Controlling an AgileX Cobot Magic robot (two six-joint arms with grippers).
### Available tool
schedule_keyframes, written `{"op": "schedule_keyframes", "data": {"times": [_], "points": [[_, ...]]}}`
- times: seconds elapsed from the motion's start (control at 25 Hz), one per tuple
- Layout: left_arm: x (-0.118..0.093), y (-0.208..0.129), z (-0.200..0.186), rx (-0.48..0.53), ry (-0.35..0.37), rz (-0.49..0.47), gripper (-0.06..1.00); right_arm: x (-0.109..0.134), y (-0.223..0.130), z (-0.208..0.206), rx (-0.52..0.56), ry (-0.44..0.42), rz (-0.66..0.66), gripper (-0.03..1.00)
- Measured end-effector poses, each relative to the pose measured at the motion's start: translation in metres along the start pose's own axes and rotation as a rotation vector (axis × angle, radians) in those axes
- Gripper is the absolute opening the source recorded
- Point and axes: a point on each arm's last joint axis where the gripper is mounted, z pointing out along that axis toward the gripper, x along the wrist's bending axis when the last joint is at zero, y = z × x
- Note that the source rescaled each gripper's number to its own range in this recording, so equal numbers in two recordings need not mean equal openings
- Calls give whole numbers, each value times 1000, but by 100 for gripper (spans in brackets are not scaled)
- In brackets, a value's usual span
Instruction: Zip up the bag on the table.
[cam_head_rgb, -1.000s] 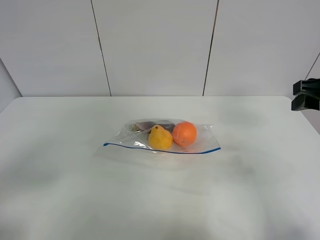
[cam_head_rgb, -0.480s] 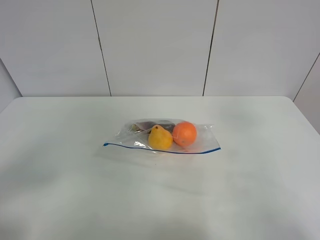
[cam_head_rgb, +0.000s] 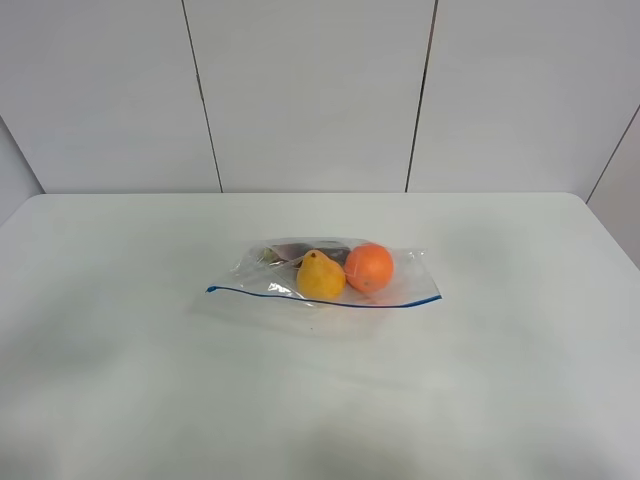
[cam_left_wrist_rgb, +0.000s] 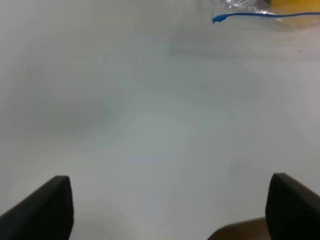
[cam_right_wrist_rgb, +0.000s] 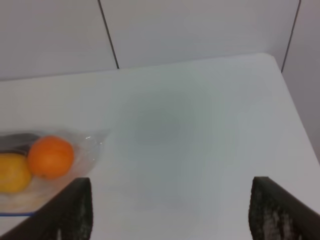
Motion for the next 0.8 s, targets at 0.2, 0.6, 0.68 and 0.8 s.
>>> {"op": "schedule_keyframes", "data": {"times": [0.2, 0.6, 0.68, 0.8], "points": [[0, 0, 0, 0, 0, 0, 86, 1, -18, -18, -24, 5, 7, 94], [0, 0, 0, 0, 0, 0, 86, 1, -110, -3, 41, 8, 66, 94], [0, 0, 0, 0, 0, 0, 86, 0, -121, -1, 36, 8, 75, 94], [0, 0, 0, 0, 0, 0, 86, 1, -130, -3, 14, 9, 79, 94]]}}
